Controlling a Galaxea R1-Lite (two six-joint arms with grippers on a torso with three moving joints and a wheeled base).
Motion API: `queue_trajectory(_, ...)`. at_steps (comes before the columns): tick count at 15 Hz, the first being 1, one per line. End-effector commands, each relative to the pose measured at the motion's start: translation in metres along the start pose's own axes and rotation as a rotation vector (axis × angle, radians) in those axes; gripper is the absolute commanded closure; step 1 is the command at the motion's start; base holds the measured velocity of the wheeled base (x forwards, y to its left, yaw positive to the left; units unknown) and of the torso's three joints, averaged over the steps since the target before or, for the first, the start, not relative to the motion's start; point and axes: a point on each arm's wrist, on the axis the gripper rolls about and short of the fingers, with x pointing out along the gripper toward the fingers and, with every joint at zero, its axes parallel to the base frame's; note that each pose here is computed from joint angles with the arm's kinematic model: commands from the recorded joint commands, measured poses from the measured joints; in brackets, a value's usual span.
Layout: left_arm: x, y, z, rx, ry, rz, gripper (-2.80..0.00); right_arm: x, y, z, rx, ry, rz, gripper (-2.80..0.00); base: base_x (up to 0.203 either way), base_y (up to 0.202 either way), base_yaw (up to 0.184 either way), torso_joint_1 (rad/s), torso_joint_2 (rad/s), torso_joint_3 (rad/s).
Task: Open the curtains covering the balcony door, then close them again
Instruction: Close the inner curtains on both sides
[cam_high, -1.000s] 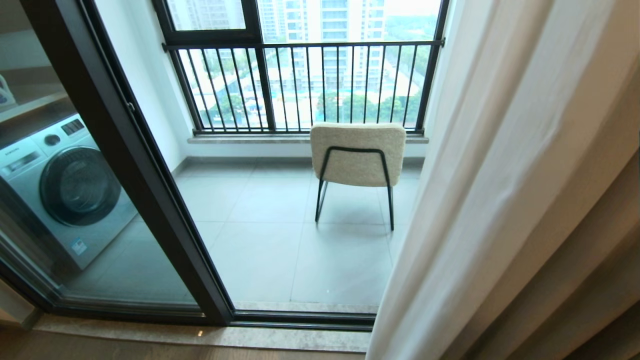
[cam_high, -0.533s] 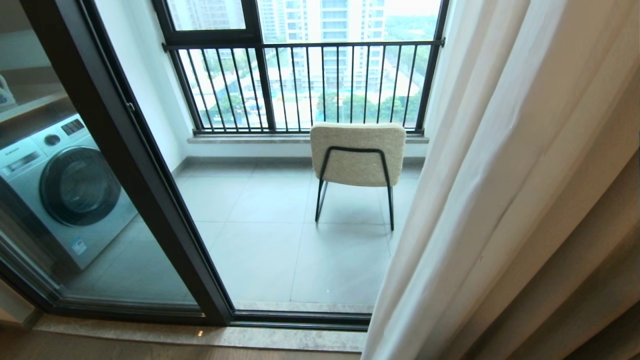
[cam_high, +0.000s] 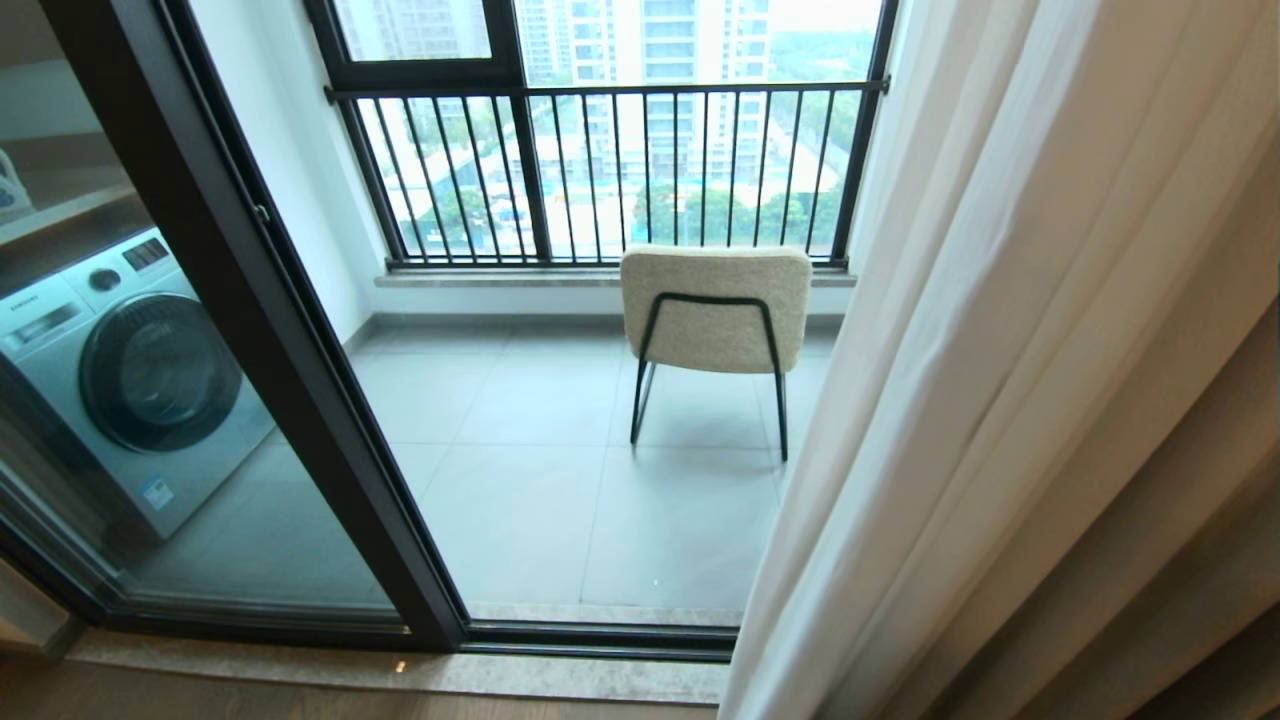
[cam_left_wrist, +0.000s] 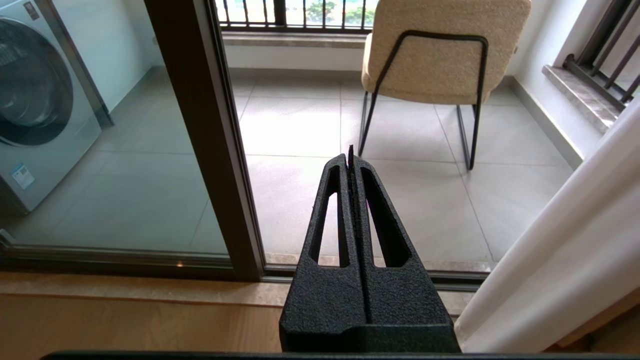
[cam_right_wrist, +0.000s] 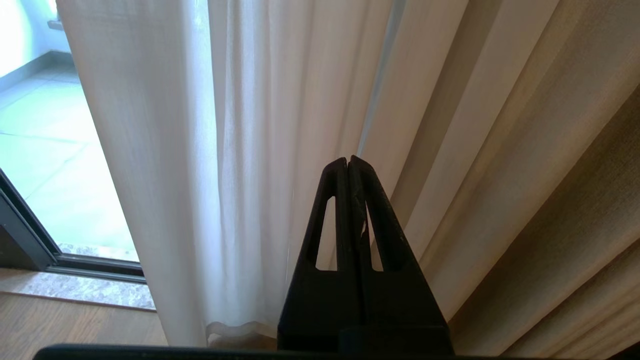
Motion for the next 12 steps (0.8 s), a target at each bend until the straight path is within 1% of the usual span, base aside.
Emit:
queue_trajectory(1,0.0000,0.0000,0.0000,0.000,-0.001,0.001,0.00,0.0001,0.0000,0.0001,0.000,0.000,-0.001,0.00,0.000,0.000,0.000,0.000,0.00,0.000)
queue_trajectory(3,0.0000,0.0000,0.0000,0.000,-0.001,0.002,0.00,0.0000,-0.0001,0.0002,0.005,-0.002,-0.003,0.00,0.000,0.000,0.000,0.000,0.00,0.000)
queue_trajectory(6,0.0000,0.0001,0.0000,0.000,-0.001,0.001,0.00,0.0000,-0.0001,0.0001,0.055,0.000,-0.004,0.00,0.000,0.000,0.000,0.000,0.00,0.000)
queue_trajectory(12,0.0000,0.0000,0.0000,-0.001,-0.001,0.001,0.00,0.0001,-0.0001,0.0003,0.058,-0.001,-0.002,0.00,0.000,0.000,0.000,0.000,0.00,0.000)
